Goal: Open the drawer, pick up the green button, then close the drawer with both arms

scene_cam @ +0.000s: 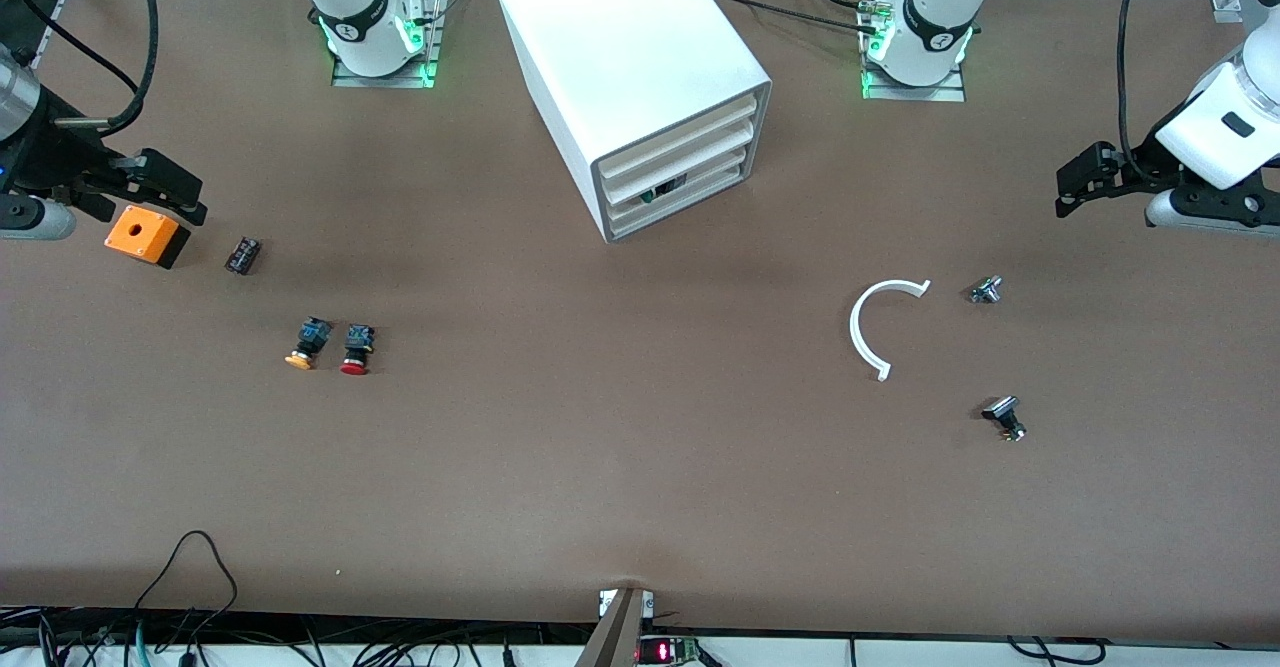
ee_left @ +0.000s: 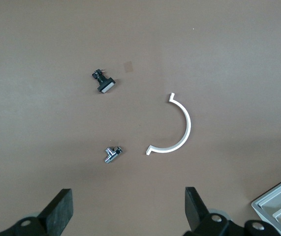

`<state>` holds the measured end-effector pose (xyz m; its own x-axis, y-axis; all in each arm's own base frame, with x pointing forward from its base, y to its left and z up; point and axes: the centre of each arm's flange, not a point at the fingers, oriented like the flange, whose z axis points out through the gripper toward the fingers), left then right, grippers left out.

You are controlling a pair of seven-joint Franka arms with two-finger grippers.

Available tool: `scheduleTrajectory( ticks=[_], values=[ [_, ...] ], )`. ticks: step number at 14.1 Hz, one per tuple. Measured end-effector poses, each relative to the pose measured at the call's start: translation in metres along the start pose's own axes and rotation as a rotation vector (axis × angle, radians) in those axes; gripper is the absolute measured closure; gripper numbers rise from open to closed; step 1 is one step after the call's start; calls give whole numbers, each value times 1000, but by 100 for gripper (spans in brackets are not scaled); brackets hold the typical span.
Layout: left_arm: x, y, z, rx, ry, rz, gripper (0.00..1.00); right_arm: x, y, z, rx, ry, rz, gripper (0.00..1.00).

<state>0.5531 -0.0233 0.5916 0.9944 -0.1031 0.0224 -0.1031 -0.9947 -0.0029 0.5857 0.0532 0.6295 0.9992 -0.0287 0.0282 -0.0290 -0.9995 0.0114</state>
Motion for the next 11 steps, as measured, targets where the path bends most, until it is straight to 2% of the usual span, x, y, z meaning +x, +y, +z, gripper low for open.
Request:
scheduleTrajectory(
  ticks=[7,11],
  values=[
    [0,0,0,0,0,0,0,-1,3,3,-3,-22,0,0],
    [0,3,0,0,-4,6,0,3,3,28,-10,-77,-20,0]
  ],
)
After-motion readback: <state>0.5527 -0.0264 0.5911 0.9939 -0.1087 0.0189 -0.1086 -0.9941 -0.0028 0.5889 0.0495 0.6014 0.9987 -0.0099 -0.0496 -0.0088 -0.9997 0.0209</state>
